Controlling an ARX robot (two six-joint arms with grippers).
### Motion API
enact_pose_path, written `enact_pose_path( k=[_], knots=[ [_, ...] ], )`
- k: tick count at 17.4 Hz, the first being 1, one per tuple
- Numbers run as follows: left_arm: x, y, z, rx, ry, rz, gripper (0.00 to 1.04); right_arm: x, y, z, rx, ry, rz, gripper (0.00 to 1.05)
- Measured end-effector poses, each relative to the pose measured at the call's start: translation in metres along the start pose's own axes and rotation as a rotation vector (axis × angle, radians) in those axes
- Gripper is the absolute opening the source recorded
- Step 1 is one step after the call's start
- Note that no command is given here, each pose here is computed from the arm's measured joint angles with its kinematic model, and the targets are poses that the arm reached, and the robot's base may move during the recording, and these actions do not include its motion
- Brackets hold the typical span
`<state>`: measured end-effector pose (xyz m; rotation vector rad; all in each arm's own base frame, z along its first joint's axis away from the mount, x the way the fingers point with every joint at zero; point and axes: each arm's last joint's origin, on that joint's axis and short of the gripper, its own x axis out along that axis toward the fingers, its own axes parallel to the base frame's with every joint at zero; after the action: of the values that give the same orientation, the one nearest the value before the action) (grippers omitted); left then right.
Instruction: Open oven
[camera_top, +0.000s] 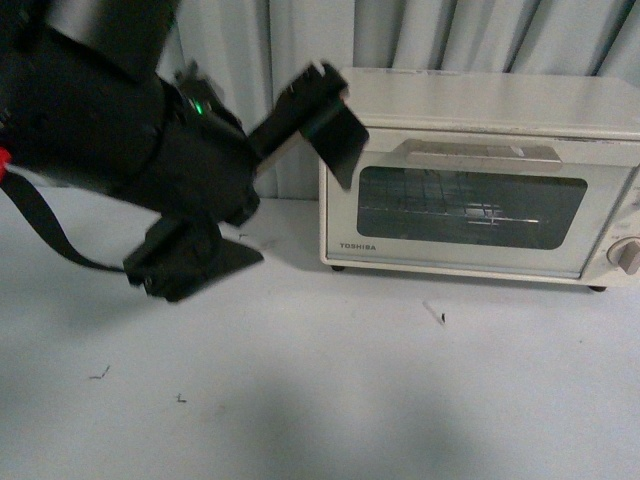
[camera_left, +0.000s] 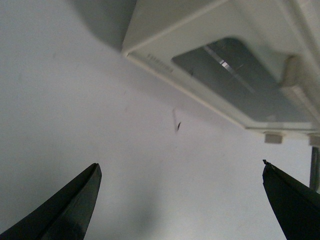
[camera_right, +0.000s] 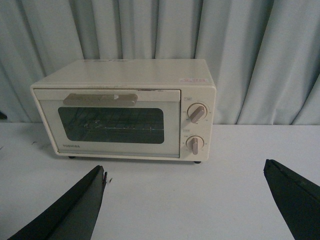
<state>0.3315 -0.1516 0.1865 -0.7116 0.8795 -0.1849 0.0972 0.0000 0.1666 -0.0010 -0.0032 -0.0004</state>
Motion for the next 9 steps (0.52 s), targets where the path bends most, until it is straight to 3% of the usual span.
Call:
enact_pose_path(
  k=[2, 5, 6, 7, 9],
  knots=[
    [-0.006, -0.004, 0.009, 0.031, -0.034, -0.016, 0.98, 0.000, 0.000, 0.000, 0.000, 0.000, 0.000, 0.98],
    [0.001, 0.003, 0.005, 0.012, 0.028, -0.003, 0.98, 0.000, 0.000, 0.000, 0.000, 0.000, 0.000, 0.98],
    [0.007, 0.003, 0.004, -0.015, 0.082, -0.001, 0.98, 0.000, 0.000, 0.000, 0.000, 0.000, 0.000, 0.98],
    [0.048, -0.010, -0.001, -0.203, 0.251, -0.077, 0.98, 0.000, 0.000, 0.000, 0.000, 0.000, 0.000, 0.98],
    [0.081, -0.021, -0.009, -0.328, 0.401, -0.037, 0.98, 0.000, 0.000, 0.000, 0.000, 0.000, 0.000, 0.98]
  ],
)
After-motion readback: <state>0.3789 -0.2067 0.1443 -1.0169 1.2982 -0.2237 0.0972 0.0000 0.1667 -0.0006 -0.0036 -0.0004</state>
